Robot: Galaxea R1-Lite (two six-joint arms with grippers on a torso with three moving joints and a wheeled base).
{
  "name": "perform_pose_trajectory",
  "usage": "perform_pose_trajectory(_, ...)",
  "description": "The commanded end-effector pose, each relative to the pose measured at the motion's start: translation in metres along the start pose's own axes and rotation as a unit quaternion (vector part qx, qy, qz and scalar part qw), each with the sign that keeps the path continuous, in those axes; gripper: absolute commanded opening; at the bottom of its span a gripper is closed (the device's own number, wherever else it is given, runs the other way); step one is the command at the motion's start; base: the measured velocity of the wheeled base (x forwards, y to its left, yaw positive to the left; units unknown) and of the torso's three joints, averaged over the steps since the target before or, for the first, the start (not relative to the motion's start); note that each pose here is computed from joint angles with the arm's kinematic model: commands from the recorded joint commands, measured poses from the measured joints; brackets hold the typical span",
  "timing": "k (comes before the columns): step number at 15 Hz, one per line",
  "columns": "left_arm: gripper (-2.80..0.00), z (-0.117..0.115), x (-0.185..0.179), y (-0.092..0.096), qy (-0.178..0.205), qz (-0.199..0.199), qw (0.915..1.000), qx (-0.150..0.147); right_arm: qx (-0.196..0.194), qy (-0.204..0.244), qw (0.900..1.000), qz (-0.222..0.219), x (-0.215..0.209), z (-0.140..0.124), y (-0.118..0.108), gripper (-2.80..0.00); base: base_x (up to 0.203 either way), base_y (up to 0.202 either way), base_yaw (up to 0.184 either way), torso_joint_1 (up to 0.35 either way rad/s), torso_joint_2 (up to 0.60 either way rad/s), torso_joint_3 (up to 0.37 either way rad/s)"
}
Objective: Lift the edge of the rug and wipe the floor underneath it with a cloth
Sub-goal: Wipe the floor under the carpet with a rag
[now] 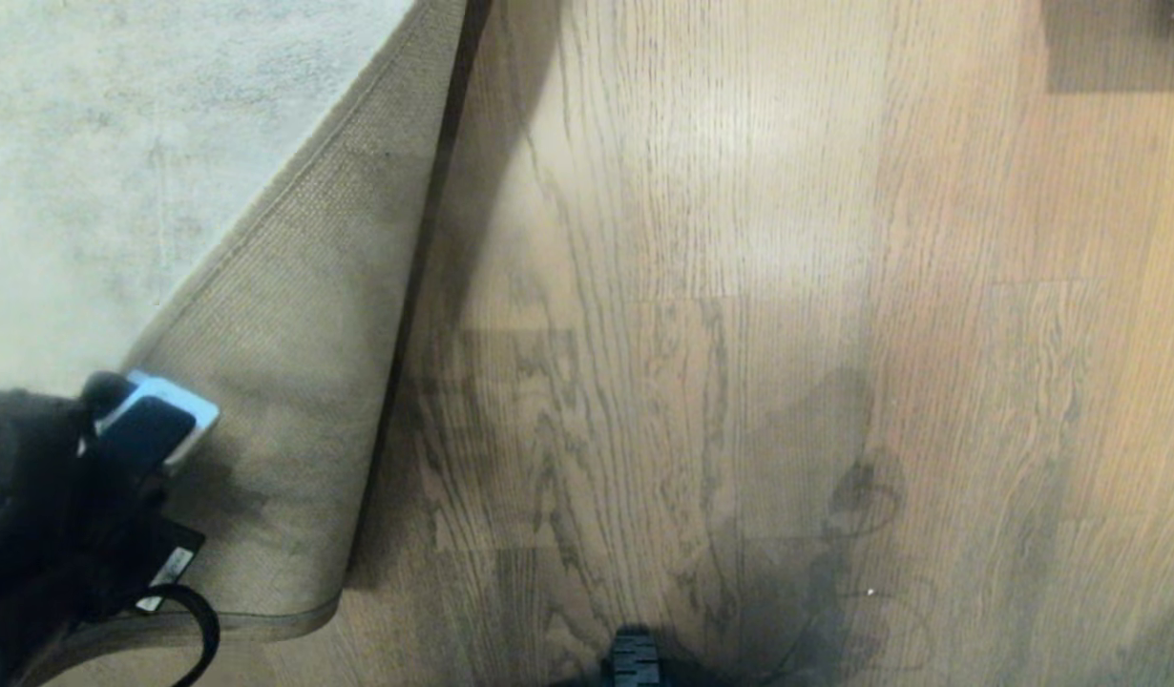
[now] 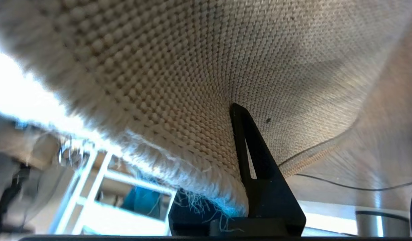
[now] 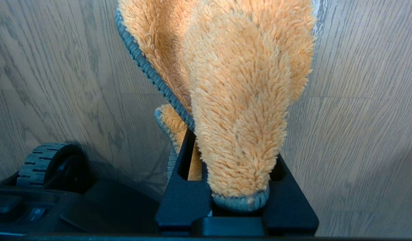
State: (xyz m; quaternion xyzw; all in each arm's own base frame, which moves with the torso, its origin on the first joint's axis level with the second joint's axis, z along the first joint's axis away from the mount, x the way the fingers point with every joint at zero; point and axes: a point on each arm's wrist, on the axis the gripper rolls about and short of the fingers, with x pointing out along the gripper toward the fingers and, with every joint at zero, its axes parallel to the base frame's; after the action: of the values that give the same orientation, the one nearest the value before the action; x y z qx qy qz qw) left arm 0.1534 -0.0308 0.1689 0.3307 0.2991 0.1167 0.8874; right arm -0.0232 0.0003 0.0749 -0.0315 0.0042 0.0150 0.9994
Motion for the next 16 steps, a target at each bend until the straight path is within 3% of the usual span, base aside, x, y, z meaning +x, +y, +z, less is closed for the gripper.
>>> perform_pose_trajectory(1,-2.80,0.001,-0.006,0.005,-0.016,-0.001,0.9999,-0.001,-0.001,0.001,1.000,0.000,0.000,0.000,0.000,-2.80,0.000,0.000,0.000,0.000,0.00,0.000)
perform_pose_trajectory(9,-2.80,0.001,-0.003,0.002,-0.019,-0.020,0.9996,0.003,-0.020,-0.001,1.000,0.009,0.000,0.003,0.000,-2.80,0.000,0.000,0.000,0.000,0.00,0.000)
perform_pose_trajectory(12,-2.80,0.001,-0.001,0.000,-0.016,-0.023,0.9996,0.008,0.003,-0.024,0.999,0.032,-0.003,0.029,0.000,-2.80,0.000,0.000,0.000,0.000,0.00,0.000)
perform_pose_trajectory(16,-2.80,0.003,-0.002,-0.003,-0.020,-0.031,0.9993,0.013,0.011,-0.004,0.998,0.060,0.017,0.062,-0.002,-2.80,0.000,0.000,0.000,0.000,0.00,0.000)
